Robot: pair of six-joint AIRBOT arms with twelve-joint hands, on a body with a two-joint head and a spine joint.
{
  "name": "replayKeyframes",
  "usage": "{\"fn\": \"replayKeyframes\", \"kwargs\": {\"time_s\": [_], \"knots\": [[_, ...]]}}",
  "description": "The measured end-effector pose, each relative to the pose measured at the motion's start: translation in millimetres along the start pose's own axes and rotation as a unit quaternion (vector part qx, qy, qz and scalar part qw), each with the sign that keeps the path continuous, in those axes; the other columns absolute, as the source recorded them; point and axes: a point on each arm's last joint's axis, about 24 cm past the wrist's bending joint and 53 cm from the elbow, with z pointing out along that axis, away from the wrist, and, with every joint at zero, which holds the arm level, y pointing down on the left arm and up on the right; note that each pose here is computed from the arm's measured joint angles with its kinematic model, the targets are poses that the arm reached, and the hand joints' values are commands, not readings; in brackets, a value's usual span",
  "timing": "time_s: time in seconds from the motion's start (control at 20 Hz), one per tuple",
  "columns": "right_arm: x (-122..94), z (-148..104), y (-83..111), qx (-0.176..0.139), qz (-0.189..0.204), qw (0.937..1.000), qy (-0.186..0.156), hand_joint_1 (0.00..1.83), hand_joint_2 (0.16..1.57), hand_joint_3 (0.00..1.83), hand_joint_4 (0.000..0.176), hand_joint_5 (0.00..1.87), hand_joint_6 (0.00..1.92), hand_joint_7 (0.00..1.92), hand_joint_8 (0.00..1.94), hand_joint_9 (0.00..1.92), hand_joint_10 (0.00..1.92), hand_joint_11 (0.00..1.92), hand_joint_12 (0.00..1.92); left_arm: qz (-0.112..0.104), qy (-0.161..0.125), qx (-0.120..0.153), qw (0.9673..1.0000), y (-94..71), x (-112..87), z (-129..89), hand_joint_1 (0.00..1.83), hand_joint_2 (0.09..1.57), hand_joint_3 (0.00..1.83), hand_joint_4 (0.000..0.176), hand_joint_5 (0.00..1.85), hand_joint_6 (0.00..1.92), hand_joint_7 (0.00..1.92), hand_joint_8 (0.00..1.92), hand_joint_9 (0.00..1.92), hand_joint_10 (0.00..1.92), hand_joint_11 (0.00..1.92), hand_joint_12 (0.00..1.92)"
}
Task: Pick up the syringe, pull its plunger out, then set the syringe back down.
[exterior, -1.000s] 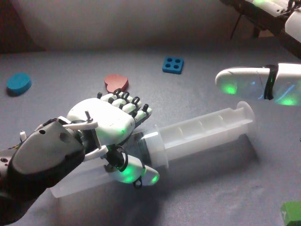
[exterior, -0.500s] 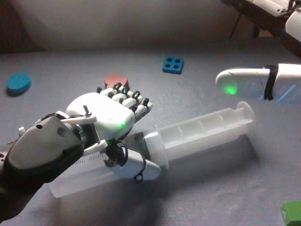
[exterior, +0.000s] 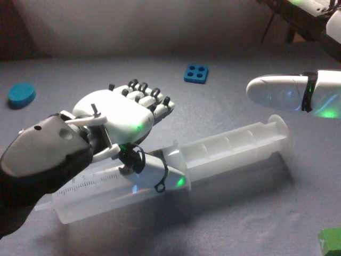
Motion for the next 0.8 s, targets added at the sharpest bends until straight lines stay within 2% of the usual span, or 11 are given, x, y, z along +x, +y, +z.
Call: {"fn": "replayKeyframes", "kwargs": {"time_s": [0.2,0.35,0.45,0.5,0.55,0.6,0.65,0.7,0.75,0.8], "knots": [[-4,-1,-0.2,0.001,-0.004,1.0,-0.002,0.08,0.94,0.01,0.0,0.0,0.0,0.0,0.0,0.04,0.0,0.0,0.43,0.004,-0.015,0.003,0.9999,-3.0,-16.4,-2,0.16,0.95,0.0,0.0,0.05,0.01,0.01,0.0,0.0,0.0,0.05,0.04],[-6,-1,0.1,0.0,-0.005,1.0,-0.006,0.11,0.93,0.0,0.0,0.05,0.01,0.08,0.01,0.09,0.01,0.0,0.52,0.004,-0.025,0.005,0.9997,-4.4,-27.7,-5,0.15,0.95,0.0,0.0,0.07,0.02,0.03,0.01,0.02,0.01,0.07,0.05],[-6,-1,0.4,-0.001,-0.005,1.0,-0.005,0.17,0.92,0.0,0.0,0.19,0.03,0.23,0.02,0.2,0.03,0.0,0.76,0.002,-0.036,0.007,0.9993,-6.3,-38.0,-6,0.15,0.97,0.0,0.0,0.19,0.0,0.14,0.02,0.12,0.01,0.0,0.45],[-6,-1,0.7,-0.002,-0.006,1.0,-0.005,0.18,0.93,0.0,0.0,0.3,0.03,0.39,0.02,0.37,0.04,0.04,0.96,0.002,-0.041,0.007,0.9991,-6.2,-43.1,-7,0.14,0.98,0.0,0.0,0.25,0.01,0.26,0.01,0.25,0.02,0.0,0.72],[-6,-1,0.4,-0.001,-0.006,1.0,-0.005,0.19,0.96,0.0,0.0,0.45,0.04,0.58,0.03,0.59,0.07,0.19,1.05,0.002,-0.045,0.009,0.999,-7.8,-47.4,-8,0.14,1.01,0.0,0.0,0.32,0.01,0.39,0.02,0.39,0.04,0.03,0.96],[-6,-1,0.5,-0.001,-0.006,1.0,-0.005,0.21,0.99,0.0,0.0,0.57,0.04,0.72,0.04,0.76,0.1,0.35,1.12,0.005,-0.048,0.009,0.9988,-9.0,-51.0,-9,0.15,1.04,0.0,0.0,0.43,0.02,0.53,0.03,0.54,0.08,0.12,1.06],[-6,-1,1.5,-0.003,-0.007,1.0,-0.005,0.27,1.0,0.0,0.0,0.72,0.06,0.86,0.06,0.92,0.17,0.52,1.21,0.005,-0.047,0.006,0.9989,-8.6,-53.2,-11,0.15,1.09,0.01,0.0,0.57,0.01,0.65,0.06,0.61,0.31,0.27,1.15],[-5,-1,1.2,-0.003,-0.008,1.0,-0.004,0.32,1.04,0.0,0.0,0.88,0.12,0.99,0.13,0.98,0.44,0.64,1.36,0.009,-0.043,-0.004,0.999,-8.3,-56.6,-12,0.21,1.14,0.01,0.0,0.79,0.08,0.78,0.21,0.63,0.84,0.43,1.32],[-5,-1,1.9,-0.004,-0.009,0.9999,-0.003,0.34,1.07,0.01,0.0,0.97,0.34,1.04,0.4,0.99,0.85,0.77,1.48,0.013,-0.049,-0.008,0.9987,-8.8,-63.1,-14,0.28,1.17,0.0,0.0,0.89,0.25,0.75,0.69,0.65,1.17,0.52,1.48],[-5,-2,2.6,-0.006,-0.013,0.9999,-0.002,0.38,1.11,0.01,0.0,0.95,0.82,1.03,0.86,1.03,1.24,0.94,1.59,0.007,-0.056,-0.016,0.9983,-7.9,-70.6,-17,0.31,1.2,0.0,0.0,0.82,0.85,0.77,1.16,0.71,1.46,0.58,1.65]]}}
